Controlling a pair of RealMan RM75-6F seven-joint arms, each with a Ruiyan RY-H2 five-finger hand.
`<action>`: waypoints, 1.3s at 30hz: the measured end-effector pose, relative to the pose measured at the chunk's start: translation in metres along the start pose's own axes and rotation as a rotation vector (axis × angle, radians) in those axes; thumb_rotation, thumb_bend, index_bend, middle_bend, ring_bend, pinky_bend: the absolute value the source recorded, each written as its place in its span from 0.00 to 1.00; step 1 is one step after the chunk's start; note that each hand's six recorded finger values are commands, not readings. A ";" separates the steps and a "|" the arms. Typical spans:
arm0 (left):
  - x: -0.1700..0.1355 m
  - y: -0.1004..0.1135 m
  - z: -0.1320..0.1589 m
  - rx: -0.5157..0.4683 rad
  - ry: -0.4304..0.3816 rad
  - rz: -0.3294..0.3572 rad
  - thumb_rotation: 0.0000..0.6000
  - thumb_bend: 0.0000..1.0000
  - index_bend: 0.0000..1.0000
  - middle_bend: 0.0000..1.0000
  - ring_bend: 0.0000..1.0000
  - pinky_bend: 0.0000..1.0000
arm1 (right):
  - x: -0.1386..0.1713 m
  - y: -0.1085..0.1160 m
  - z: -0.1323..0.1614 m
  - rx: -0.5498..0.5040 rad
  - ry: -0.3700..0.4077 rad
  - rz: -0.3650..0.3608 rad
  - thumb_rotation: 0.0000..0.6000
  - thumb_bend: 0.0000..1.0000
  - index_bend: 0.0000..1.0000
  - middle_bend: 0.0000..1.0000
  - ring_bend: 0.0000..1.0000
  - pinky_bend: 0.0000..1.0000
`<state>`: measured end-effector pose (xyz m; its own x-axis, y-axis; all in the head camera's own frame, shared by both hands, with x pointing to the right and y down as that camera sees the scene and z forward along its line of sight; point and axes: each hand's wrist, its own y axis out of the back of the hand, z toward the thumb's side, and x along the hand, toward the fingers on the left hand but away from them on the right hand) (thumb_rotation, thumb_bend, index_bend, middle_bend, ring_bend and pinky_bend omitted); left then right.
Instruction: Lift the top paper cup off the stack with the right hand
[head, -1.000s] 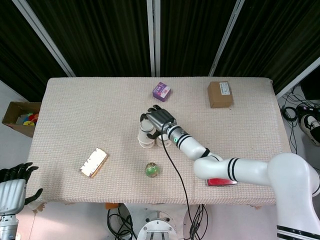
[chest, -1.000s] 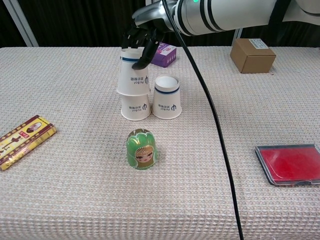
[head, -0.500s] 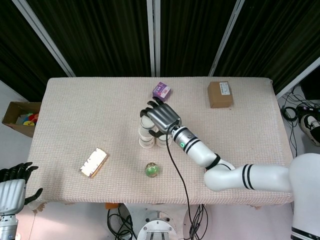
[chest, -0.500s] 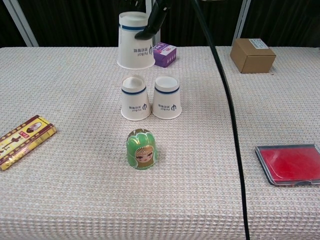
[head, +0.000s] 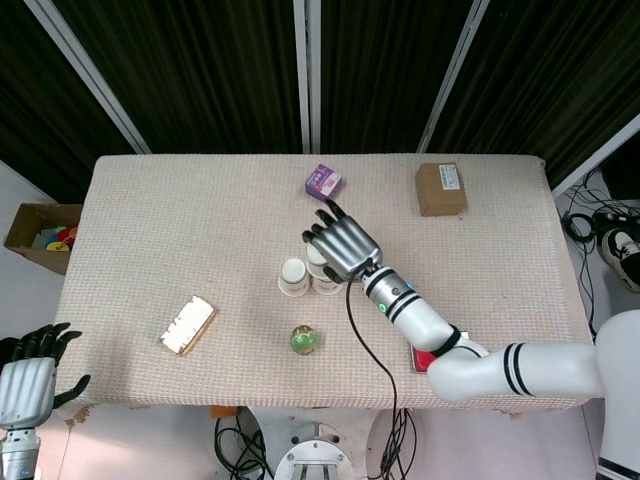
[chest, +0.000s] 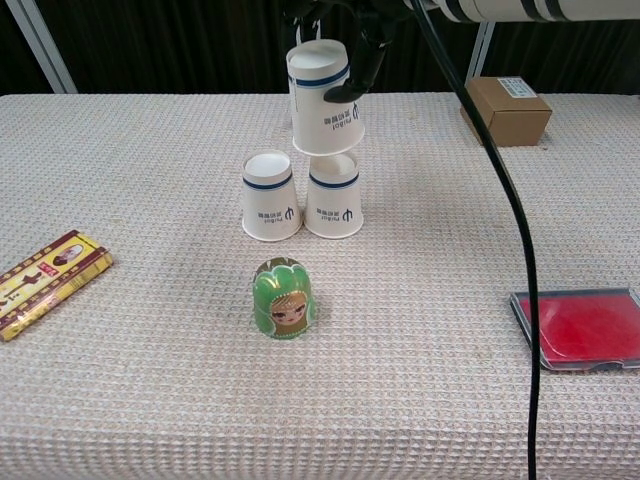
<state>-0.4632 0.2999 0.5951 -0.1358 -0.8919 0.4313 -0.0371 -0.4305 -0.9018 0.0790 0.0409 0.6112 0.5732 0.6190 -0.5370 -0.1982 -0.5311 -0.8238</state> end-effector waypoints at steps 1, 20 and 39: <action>0.000 0.000 0.000 0.001 0.000 -0.002 1.00 0.18 0.27 0.19 0.14 0.17 | -0.001 -0.002 0.000 -0.008 -0.001 0.002 1.00 0.32 0.42 0.36 0.10 0.00; -0.003 -0.003 -0.004 -0.003 0.012 -0.009 1.00 0.18 0.27 0.19 0.14 0.17 | -0.015 -0.023 0.007 -0.091 0.030 0.013 1.00 0.31 0.42 0.35 0.10 0.00; -0.004 -0.004 -0.006 -0.004 0.019 -0.006 1.00 0.18 0.27 0.19 0.14 0.17 | -0.015 -0.025 0.004 -0.079 0.027 0.017 1.00 0.31 0.14 0.25 0.09 0.00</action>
<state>-0.4682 0.3061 0.5963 -0.1539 -0.8867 0.4360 -0.0422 -0.4350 -0.8994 0.0721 0.0473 0.6385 0.5916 0.5941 -0.5450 -0.1452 -0.5864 -0.7969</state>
